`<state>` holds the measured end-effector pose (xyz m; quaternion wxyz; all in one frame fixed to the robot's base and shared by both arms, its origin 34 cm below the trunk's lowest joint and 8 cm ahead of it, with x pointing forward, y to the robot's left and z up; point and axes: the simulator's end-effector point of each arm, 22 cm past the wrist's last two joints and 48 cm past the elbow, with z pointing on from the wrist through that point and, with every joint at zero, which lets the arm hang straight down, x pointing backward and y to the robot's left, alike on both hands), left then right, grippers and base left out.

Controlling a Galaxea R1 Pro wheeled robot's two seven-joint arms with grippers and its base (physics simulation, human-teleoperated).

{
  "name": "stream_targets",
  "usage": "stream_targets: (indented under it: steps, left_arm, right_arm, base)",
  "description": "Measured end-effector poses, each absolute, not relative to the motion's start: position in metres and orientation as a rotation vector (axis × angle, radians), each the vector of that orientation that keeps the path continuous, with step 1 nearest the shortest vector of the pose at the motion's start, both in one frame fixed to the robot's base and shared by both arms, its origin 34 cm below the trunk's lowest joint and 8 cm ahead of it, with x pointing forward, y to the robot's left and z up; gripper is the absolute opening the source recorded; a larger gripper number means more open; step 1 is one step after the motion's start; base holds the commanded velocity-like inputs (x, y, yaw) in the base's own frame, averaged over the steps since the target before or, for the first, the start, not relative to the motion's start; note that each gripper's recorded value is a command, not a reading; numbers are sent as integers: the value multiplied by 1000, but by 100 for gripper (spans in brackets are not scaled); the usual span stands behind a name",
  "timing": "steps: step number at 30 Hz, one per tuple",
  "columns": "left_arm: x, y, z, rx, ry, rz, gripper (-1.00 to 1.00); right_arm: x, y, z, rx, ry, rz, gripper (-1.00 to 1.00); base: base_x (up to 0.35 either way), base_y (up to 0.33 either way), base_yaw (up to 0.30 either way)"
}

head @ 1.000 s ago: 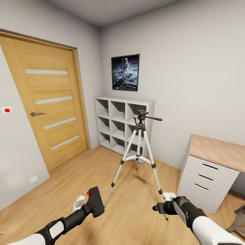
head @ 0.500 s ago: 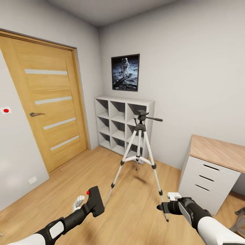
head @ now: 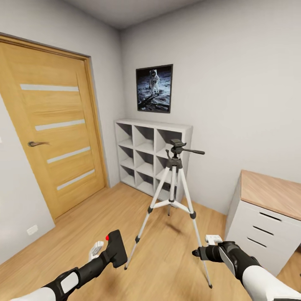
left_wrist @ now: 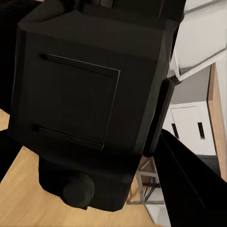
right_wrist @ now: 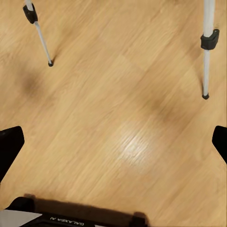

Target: Attach the digital camera to the camera tripod in the bedroom.

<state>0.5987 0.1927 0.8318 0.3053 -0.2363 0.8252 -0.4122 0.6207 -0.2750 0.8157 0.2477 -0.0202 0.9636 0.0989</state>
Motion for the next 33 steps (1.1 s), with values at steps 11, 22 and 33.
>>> stream_targets:
  steps: [11,22,33]
  left_arm:
    - [599,192,832,-628,2185,-1091,-100]
    - [598,196,823,-648,2220,-1037,-100]
    - [598,197,820,-657,2231,-1016,-100]
  right_arm:
    - [638,-275,832,-87,2579,246,100]
    - [643,-275,837,-92,2565,238,100]
    - [643,-274,837,-93,2566,240,100]
  base:
    - [322,-37,0]
    - [176,-38,0]
    - [27,-107,0]
